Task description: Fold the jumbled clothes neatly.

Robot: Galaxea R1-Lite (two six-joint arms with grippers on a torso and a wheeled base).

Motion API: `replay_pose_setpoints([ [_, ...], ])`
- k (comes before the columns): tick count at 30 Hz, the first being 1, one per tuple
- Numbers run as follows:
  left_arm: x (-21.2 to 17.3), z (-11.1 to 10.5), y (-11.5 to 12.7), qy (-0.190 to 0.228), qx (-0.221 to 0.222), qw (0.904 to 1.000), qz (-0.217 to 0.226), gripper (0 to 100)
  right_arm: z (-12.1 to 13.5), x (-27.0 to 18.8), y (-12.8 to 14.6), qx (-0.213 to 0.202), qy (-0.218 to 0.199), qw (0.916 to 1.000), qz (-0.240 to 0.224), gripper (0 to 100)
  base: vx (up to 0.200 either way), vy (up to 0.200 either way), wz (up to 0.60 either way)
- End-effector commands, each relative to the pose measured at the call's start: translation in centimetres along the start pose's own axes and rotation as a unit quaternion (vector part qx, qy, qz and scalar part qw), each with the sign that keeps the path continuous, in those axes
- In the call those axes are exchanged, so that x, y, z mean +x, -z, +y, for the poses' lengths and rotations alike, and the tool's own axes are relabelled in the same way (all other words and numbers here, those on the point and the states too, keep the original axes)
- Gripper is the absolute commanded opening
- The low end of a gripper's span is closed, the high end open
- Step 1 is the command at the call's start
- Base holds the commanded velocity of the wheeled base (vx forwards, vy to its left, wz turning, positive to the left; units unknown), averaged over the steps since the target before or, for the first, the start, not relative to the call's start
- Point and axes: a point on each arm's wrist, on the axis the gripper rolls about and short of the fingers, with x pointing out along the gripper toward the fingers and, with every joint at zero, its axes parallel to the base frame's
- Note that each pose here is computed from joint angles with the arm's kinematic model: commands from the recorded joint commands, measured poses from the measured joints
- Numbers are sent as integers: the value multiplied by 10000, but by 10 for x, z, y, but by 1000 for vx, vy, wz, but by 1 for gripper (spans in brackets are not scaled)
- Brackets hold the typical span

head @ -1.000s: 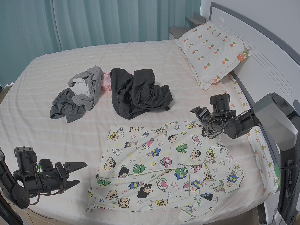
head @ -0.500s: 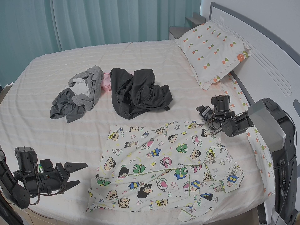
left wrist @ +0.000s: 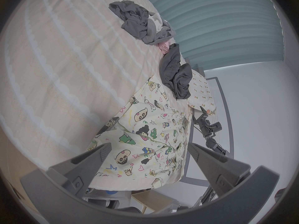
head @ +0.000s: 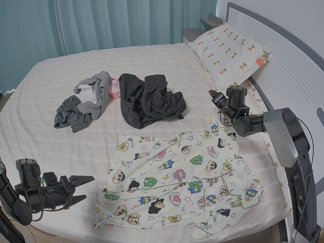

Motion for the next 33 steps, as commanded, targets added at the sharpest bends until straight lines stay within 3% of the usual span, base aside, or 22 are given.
replay_pose_setpoints([
  [1, -2, 1, 2, -27, -26, 10000, 20, 100, -8, 6, 6, -55, 84, 9999, -54, 100, 0, 0, 0],
  [5, -3, 0, 2, -22, -16, 10000, -14, 100, -12, -23, -15, -80, 444, 9989, 91, 100, 0, 0, 0],
  [9, -3, -1, 2, -6, -76, 10000, -36, 100, -16, -83, -30, -104, 618, 9960, 634, 100, 0, 0, 0],
  [11, -4, -2, 2, 14, -136, 9999, -52, 100, -19, -102, -33, -102, 565, 9953, 774, 100, 0, 0, 0],
  [14, -7, -4, 1, 64, -193, 9997, -160, 100, -22, -173, -44, -61, 10, 9957, 922, 100, 0, 0, 0],
  [24, -10, -8, 1, 103, -228, 9994, -239, 100, -35, -295, -51, -249, -542, 9966, 569, 100, 0, 0, 0],
  [29, -5, -21, -12, 302, 180, 9971, -672, 100, -35, -332, -58, -234, -552, 9977, 314, 100, 0, 0, 0],
  [33, 18, -46, -33, 621, 681, 9917, -902, 100, -37, -345, -49, -249, -586, 9966, 513, 100, 0, 0, 0],
])
